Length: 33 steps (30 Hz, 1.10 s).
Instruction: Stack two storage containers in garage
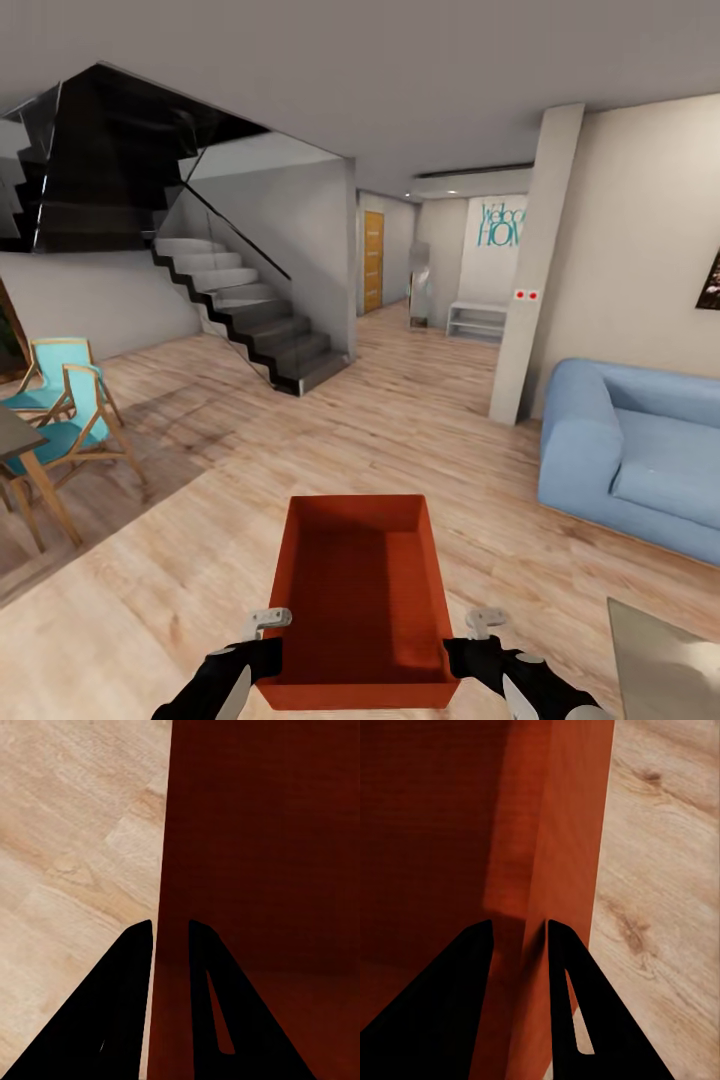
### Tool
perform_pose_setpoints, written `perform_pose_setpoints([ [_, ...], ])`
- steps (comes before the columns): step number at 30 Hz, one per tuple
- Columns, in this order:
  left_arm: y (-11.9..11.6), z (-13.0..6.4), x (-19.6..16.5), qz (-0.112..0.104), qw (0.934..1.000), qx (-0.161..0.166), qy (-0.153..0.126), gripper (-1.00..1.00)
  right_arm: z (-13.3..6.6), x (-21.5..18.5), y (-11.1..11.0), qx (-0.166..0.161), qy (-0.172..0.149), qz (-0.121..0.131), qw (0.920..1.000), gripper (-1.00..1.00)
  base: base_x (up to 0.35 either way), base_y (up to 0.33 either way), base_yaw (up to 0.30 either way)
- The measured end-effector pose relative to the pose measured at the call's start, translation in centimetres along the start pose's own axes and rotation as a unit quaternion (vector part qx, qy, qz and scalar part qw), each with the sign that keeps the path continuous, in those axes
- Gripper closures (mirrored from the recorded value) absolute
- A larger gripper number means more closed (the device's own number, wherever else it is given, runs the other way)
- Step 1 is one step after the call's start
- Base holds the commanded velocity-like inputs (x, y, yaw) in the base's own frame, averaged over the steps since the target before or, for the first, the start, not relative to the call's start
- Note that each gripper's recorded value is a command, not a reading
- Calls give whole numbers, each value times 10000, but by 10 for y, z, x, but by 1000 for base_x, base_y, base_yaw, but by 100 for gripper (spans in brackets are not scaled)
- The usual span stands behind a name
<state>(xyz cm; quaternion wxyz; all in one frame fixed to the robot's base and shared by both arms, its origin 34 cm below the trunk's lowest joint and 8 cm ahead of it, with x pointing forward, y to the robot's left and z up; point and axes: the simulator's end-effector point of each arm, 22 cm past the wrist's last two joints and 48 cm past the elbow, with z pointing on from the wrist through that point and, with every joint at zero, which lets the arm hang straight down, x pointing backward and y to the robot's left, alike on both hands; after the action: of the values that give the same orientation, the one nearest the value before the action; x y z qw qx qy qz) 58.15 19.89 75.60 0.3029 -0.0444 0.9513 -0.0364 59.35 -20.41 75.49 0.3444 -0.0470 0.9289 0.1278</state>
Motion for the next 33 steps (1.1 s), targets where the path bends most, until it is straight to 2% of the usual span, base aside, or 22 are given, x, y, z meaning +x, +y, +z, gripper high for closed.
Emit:
perform_pose_setpoints([
  [26,0,0,0,-1,10000,0,-3,100,0,0,0,1,-1,1,10000,100,324,0,0],
  [33,1,2,15,-32,9999,23,153,100,0,9,-1,7,153,-23,9999,100,325,0,0],
])
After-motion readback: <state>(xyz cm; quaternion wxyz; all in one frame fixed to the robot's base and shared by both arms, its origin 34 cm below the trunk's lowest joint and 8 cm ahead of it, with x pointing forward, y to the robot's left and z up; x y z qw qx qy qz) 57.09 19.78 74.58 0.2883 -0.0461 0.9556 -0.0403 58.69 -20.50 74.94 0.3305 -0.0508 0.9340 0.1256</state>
